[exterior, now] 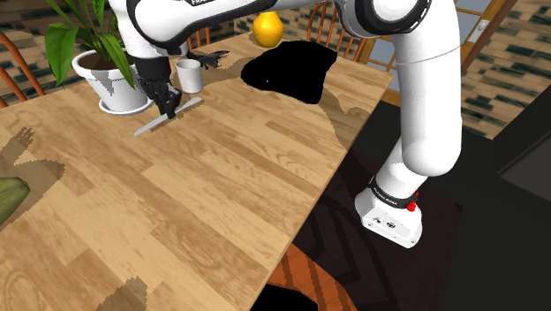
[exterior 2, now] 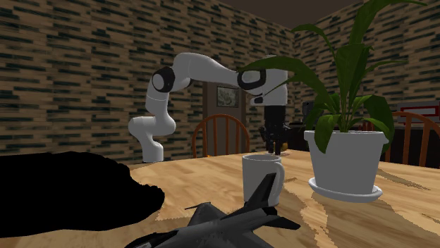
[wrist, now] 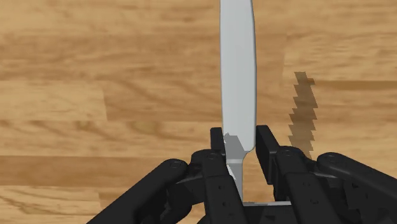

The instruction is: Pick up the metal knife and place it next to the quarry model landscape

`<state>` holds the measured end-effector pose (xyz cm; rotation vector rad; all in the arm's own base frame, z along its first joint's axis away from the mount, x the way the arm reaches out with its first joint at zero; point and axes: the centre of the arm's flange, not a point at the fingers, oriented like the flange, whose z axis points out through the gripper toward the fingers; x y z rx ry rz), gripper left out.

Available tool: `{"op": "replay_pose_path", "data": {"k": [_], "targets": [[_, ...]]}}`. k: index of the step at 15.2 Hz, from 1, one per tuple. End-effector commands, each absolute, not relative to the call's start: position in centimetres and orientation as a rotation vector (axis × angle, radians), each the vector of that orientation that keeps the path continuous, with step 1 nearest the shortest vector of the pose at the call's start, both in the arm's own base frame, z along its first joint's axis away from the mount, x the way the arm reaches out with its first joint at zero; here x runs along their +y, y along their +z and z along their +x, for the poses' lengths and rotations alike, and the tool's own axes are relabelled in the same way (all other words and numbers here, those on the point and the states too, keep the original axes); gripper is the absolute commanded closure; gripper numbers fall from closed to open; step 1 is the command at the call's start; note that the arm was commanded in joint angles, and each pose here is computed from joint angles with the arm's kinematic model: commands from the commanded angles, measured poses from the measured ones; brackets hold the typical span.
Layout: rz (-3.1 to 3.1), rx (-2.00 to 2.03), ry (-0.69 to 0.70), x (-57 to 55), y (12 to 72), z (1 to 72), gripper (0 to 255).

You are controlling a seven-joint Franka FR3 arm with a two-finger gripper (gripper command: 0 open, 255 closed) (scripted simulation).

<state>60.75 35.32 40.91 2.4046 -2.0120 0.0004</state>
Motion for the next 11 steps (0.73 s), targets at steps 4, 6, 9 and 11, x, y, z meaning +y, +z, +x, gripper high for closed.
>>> {"op": "replay_pose_path", "data": {"k": [4, 6, 9, 11], "targets": [[2.404, -2.012, 0.000, 35.2, 43.5, 60.8, 255], [2.404, -2.012, 0.000, 35.2, 44.6, 60.8, 255], [2.404, -2.012, 0.000, 35.2, 46.2, 60.8, 255], [2.404, -2.012, 0.000, 35.2, 47.2, 60.8, 255]]}}
